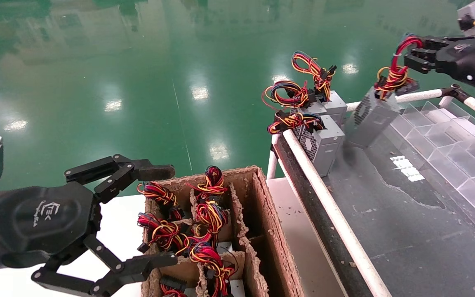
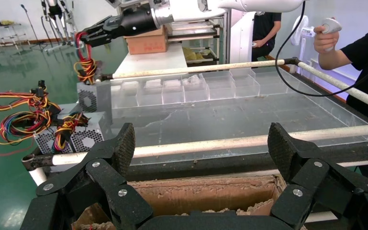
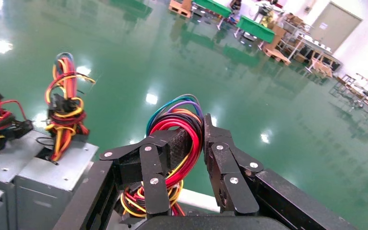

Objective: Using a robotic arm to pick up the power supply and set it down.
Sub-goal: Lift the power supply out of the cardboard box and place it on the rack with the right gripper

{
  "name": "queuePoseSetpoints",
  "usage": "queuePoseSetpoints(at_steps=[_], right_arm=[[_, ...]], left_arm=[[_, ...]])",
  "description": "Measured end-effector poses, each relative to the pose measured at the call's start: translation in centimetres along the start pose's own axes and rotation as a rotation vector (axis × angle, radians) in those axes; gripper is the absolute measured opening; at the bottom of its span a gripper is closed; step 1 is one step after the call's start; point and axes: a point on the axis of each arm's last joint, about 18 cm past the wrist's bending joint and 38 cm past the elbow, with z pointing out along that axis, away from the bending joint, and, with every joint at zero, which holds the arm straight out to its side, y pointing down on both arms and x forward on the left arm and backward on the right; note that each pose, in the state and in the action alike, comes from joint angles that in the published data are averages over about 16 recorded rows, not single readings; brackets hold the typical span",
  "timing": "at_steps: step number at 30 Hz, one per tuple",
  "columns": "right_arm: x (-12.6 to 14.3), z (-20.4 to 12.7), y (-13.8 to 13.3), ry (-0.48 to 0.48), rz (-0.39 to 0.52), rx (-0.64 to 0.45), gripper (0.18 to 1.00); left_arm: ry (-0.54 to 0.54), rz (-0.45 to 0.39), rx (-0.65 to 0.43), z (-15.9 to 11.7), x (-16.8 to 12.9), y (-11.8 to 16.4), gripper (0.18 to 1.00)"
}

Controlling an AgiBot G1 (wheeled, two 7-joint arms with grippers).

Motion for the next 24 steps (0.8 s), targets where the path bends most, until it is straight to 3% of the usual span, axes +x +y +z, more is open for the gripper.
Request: queuePoseSetpoints(at_steps=[12,24], right_arm=[[-2.8,2.0,-0.7,-0.064,-0.06,-0.016,0.19],[-2.6,2.5,-1.7,-0.033,-0.065,-0.005,0.19]], left_arm=[[0.0,0.0,0.0,0.0,0.0,0.0,1.001],[0.0,0.0,0.0,0.0,0.0,0.0,1.001]])
